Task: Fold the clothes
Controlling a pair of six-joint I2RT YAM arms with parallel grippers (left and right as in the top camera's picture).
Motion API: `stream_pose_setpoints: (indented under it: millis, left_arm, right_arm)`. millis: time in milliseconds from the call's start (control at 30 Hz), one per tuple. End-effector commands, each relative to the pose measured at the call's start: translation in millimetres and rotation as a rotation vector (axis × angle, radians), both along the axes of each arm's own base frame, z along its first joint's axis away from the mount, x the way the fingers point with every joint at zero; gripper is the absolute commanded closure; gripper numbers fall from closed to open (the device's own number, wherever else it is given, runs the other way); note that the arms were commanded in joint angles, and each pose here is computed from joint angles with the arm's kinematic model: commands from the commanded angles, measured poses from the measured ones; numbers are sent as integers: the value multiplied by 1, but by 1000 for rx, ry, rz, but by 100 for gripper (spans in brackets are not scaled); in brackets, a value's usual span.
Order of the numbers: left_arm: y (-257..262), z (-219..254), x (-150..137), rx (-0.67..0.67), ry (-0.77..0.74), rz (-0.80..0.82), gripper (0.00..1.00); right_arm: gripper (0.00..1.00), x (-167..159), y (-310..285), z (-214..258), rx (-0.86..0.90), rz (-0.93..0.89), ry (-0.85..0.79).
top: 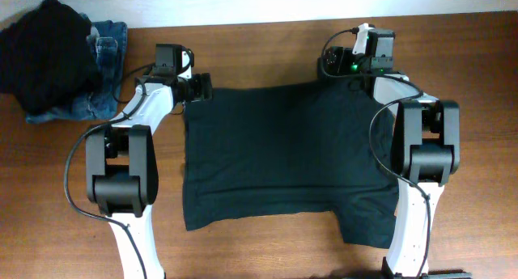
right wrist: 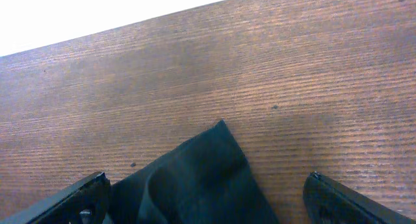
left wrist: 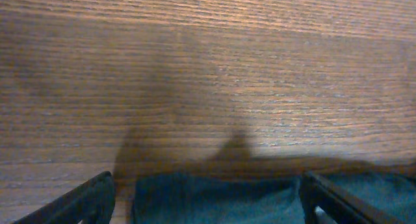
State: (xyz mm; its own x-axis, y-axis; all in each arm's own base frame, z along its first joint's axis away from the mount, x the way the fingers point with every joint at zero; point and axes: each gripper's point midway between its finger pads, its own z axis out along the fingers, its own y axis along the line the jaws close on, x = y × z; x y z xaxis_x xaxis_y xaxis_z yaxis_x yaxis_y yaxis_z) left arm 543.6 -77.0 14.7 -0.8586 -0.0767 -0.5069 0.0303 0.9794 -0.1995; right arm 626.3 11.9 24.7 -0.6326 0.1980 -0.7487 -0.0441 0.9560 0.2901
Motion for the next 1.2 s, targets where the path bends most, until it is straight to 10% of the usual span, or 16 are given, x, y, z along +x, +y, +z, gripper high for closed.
stream_pose_setpoints:
  millis: [0,133,533,867,1167]
  left_arm:
    - [-8,-12,-3,-46,33,-19,27]
    - [-8,-13,-4,-45,36,-20,47]
    - [-8,-14,-7,-42,48,-19,56]
    - [-6,-15,-8,-33,53,-13,97]
    - [-6,-15,-8,-33,53,-13,98]
  right_arm:
    - [1,5,2,-1,-12,2,-19]
    - [1,5,2,-1,-12,2,-20]
    - [1,15,-19,7,-81,-91,-70]
    - [1,21,-3,7,-34,-8,-124]
    - [4,17,1,0,-40,29,-103]
